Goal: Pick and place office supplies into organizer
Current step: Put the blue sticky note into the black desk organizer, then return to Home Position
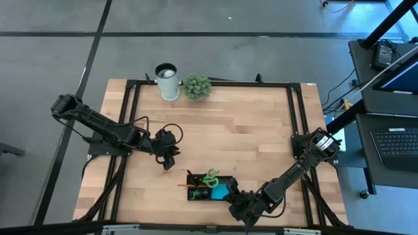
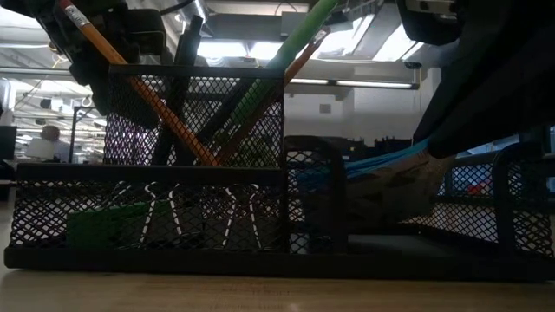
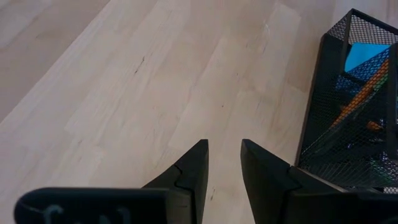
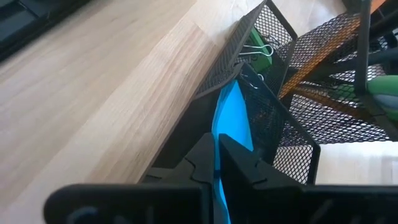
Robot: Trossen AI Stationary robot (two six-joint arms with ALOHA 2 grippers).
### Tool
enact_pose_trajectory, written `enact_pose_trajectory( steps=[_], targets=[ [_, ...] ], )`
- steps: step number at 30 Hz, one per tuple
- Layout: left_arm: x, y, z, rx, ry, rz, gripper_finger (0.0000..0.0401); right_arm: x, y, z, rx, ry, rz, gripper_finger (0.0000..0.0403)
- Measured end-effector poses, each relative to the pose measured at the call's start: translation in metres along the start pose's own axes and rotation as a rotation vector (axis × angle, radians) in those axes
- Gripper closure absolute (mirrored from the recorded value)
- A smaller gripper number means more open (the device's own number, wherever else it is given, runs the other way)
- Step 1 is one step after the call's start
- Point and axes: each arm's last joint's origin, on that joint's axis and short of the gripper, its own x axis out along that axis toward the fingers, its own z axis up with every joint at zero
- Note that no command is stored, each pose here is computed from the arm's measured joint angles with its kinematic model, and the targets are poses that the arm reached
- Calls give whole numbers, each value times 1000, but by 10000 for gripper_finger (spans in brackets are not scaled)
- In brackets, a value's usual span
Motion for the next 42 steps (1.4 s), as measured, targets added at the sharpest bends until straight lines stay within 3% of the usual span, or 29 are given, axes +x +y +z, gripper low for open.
enact_pose_trajectory(
  steps=[5, 15, 24, 30, 37, 42],
  targets=[
    [0, 0, 0, 0, -3, 4, 313, 0, 0, -1, -30, 11, 2, 376],
    [0, 0, 0, 0, -4, 5, 313, 0, 0, -1, -60, 11, 0, 308],
    [0, 0, 0, 0, -4, 5, 313, -2, -1, 0, -31, 9, 2, 299],
    [0, 0, 0, -1, -5, 4, 313, -11, -6, 1, 93, 9, 55, 299],
    [0, -1, 1, -5, -16, -6, 313, -38, -33, 5, 483, 16, 50, 299],
    [0, -4, 4, -18, -45, -34, 313, -67, -66, -1, 528, 54, 23, 299]
  ],
)
